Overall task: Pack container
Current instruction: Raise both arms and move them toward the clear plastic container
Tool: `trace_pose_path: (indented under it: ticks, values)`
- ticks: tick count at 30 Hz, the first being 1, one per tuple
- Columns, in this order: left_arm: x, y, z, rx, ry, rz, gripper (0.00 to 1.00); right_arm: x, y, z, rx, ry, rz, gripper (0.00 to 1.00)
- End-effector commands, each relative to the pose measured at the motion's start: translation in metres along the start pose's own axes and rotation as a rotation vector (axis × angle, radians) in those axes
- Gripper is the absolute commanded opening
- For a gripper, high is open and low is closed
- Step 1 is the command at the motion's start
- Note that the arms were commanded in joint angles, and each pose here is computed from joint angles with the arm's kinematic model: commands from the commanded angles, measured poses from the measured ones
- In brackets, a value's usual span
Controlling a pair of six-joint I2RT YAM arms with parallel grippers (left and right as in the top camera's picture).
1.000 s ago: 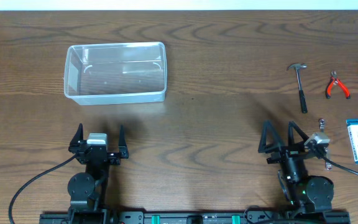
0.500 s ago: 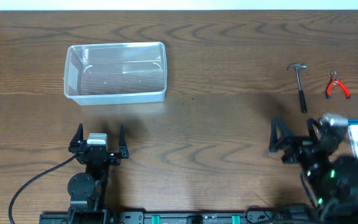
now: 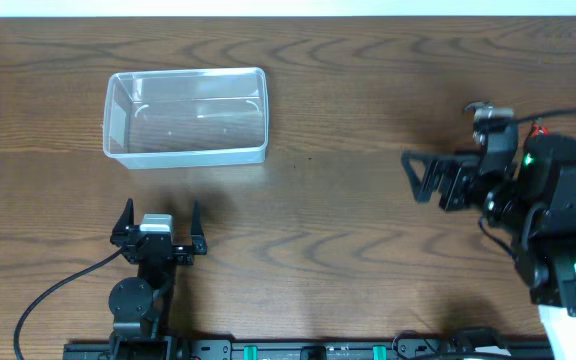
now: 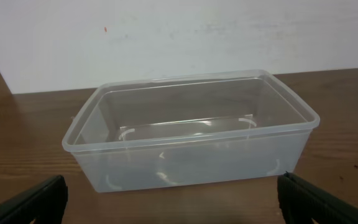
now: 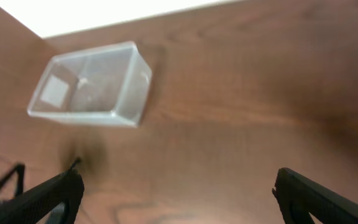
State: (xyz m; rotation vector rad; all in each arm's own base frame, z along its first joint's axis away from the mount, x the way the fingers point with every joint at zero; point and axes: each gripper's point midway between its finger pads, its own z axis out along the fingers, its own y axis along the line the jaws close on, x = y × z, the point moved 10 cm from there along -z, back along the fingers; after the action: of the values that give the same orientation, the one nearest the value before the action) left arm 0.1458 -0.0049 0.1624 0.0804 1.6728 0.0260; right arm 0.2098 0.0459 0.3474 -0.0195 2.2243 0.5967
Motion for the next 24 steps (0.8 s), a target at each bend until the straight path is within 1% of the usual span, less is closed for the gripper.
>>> trace_pose_path:
  ticks: [1, 6, 12, 17, 22, 24]
  values:
    - [0.011, -0.001, 0.001, 0.007, 0.054, 0.007, 0.98, -0.042, 0.017, -0.014, 0.035, -0.075, -0.028, 0.99]
    - [0.011, -0.001, 0.001, 0.006, 0.054, 0.007, 0.98, -0.082, 0.03, -0.011, 0.074, -0.018, -0.055, 0.99]
    - [0.011, -0.001, 0.001, 0.007, 0.054, 0.007, 0.98, -0.103, 0.039, 0.006, 0.222, 0.058, -0.128, 0.99]
    - [0.011, -0.001, 0.001, 0.007, 0.054, 0.007, 0.98, -0.103, 0.052, 0.024, 0.23, 0.155, -0.175, 0.99]
    - [0.01, -0.001, 0.001, 0.005, 0.048, 0.008, 0.98, -0.083, 0.054, 0.034, 0.24, 0.331, -0.226, 0.99]
    - [0.007, -0.001, 0.001, 0.005, 0.033, 0.007, 0.98, -0.078, 0.056, 0.034, 0.236, 0.362, -0.229, 0.99]
